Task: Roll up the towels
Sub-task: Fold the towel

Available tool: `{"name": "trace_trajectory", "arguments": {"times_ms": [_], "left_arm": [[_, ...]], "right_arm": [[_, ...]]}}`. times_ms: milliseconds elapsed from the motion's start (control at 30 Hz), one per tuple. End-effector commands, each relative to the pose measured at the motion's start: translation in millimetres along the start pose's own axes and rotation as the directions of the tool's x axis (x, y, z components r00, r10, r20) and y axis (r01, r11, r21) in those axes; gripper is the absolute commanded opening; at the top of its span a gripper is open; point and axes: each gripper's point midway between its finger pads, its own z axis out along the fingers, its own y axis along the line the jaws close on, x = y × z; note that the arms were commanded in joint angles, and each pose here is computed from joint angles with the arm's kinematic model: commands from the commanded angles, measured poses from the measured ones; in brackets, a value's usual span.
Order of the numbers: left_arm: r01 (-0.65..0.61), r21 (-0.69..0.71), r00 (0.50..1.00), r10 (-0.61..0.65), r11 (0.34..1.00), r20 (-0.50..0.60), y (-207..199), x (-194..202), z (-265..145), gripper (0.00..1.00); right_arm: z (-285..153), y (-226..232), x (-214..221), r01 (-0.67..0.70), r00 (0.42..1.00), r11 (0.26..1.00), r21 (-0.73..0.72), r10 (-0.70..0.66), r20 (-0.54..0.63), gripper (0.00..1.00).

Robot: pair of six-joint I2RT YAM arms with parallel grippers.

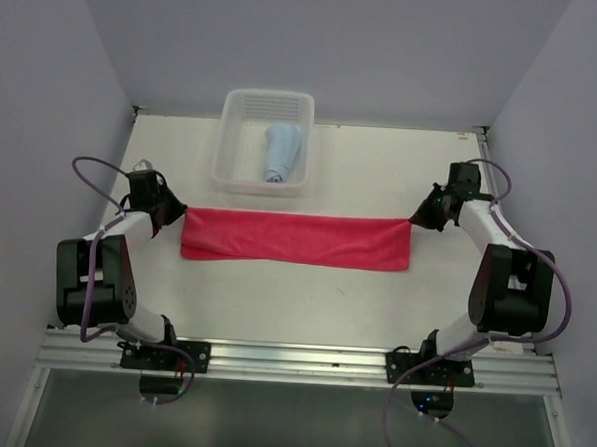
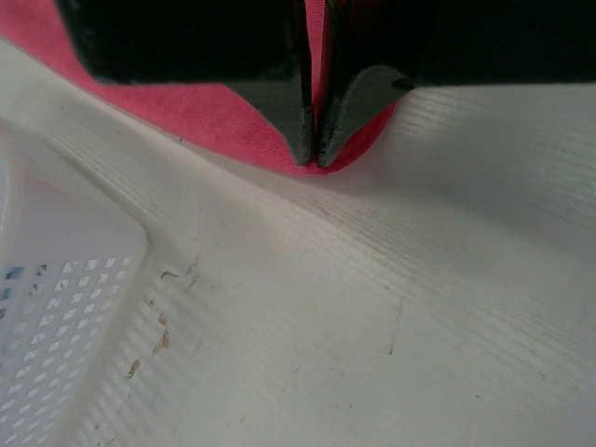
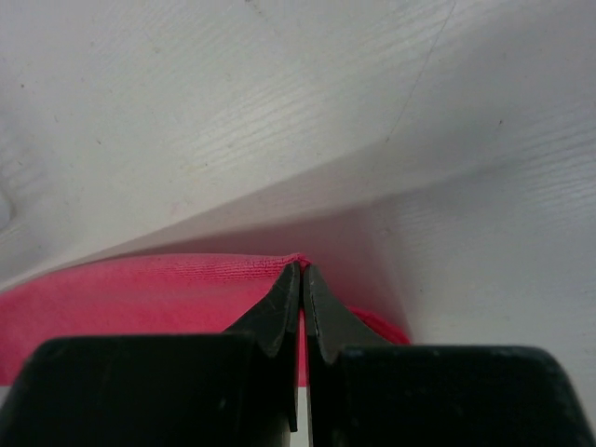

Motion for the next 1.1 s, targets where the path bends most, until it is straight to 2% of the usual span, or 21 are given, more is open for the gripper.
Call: {"name": "trace_trajectory", "arguments": {"times_ms": [0,300,400,433,533,633,900,1067], "left_arm": [[-0.007,0.044,0.998,0.004,0.999,0.068,-16,-24,8,0.1],[0.0,0.041,0.999,-0.002,0.999,0.043,-15,-22,23,0.15],[0.002,0.03,0.999,-0.004,1.0,0.048,-16,-26,22,0.2],[-0.002,0.028,0.998,0.0,1.0,0.057,-17,-29,22,0.23],[-0.007,0.014,0.998,0.006,1.0,0.07,-17,-35,17,0.25],[-0.005,0.015,0.996,0.004,1.0,0.084,-20,-41,12,0.27],[-0.024,0.125,0.997,0.014,0.992,0.081,-46,-47,-14,0.3],[-0.055,0.188,0.998,0.047,0.981,0.046,-61,-43,-34,0.32]], "right_arm": [[9,7,-19,0.015,0.999,1.0,-0.013,-0.015,0.03,0.0],[35,6,-25,0.013,1.0,1.0,-0.007,-0.013,0.004,0.01],[41,6,-26,0.017,1.0,1.0,-0.007,-0.017,-0.008,0.08],[42,6,-25,0.021,1.0,1.0,-0.006,-0.021,-0.013,0.15],[42,5,-28,0.031,0.999,1.0,-0.001,-0.031,-0.007,0.28],[40,4,-31,0.044,0.999,0.999,0.014,-0.044,0.005,0.34],[28,-4,-24,0.1,0.995,0.994,0.031,-0.101,0.014,0.35],[25,-18,1,0.118,0.993,0.993,0.027,-0.118,-0.007,0.37]]}}
